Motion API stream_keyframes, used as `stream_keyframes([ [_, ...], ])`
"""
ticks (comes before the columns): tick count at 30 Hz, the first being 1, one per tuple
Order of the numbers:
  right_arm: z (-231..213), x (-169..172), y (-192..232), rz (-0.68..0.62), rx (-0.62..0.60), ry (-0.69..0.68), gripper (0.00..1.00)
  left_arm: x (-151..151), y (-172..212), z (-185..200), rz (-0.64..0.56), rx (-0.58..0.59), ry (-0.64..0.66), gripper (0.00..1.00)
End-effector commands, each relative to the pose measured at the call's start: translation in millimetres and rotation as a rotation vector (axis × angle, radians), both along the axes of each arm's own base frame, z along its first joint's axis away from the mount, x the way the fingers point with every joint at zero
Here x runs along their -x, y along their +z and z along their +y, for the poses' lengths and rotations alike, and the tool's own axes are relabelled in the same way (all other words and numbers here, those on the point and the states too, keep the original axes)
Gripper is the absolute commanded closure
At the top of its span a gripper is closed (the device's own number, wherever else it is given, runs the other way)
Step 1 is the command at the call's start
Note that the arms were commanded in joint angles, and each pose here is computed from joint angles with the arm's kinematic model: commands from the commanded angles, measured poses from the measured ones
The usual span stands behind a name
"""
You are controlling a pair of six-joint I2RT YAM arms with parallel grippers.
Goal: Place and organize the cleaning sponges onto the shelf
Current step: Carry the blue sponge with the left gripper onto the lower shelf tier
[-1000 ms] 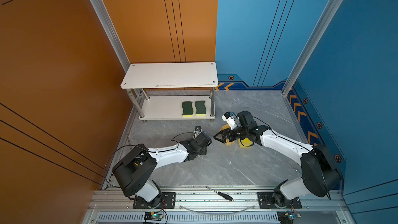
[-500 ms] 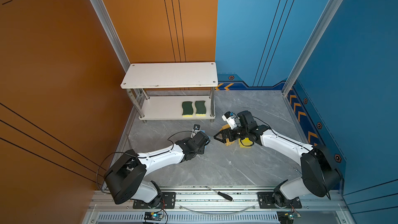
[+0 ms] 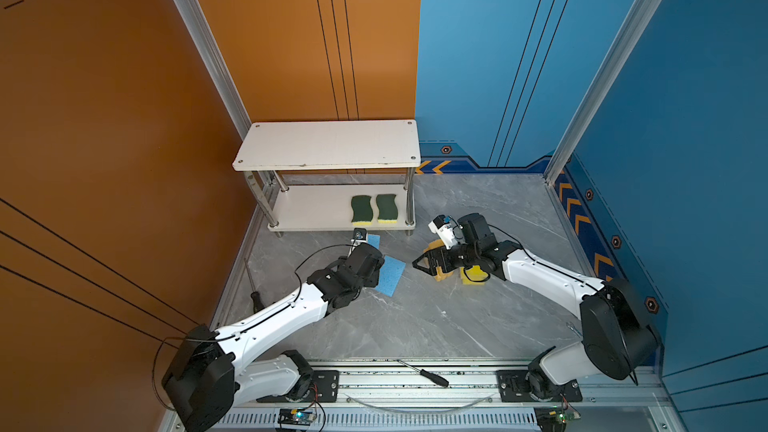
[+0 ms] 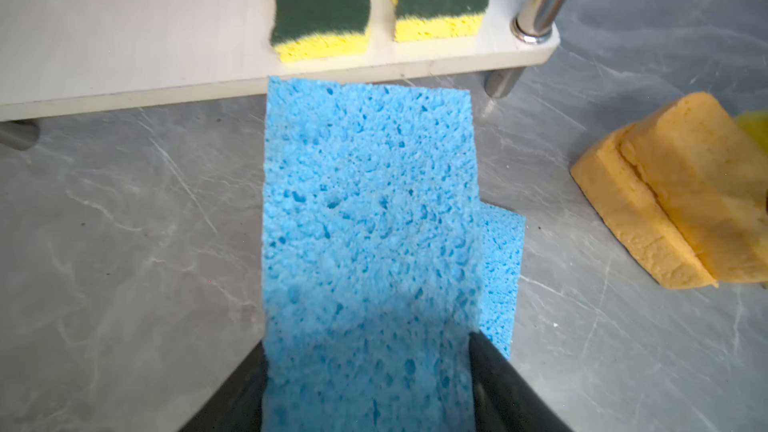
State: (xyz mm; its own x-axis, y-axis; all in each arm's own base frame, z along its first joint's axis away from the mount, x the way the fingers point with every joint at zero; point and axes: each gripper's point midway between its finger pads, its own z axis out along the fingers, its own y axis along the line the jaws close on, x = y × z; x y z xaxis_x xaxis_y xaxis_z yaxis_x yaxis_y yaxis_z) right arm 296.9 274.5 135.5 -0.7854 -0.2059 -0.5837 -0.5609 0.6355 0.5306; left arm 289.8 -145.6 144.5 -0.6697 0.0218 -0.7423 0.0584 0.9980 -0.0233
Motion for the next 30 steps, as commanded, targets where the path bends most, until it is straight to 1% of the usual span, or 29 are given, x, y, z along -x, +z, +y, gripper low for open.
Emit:
stream_keyframes([
  [1,1,0,5,-0.003,-0.025,0.002,0.0,-2,18,17,-0.022,-0.014,0.003,0.34],
  [5,1,0,5,-0.001,-0.024,0.0,0.0,-10,34,35,-0.055,0.011,0.032,0.34],
  [10,3,0,12,-0.006,-0.042,0.003,0.0,-24,48,50,-0.083,0.014,0.055,0.34],
  [16,8,1,26,-0.017,-0.077,0.013,0.0,-48,52,59,-0.102,0.051,0.071,0.34],
  [24,8,5,37,-0.038,-0.078,0.019,0.0,-84,59,78,-0.119,0.076,0.098,0.34],
  [30,5,7,38,-0.046,-0.066,0.01,0.0,-107,63,85,-0.127,0.074,0.093,0.33],
])
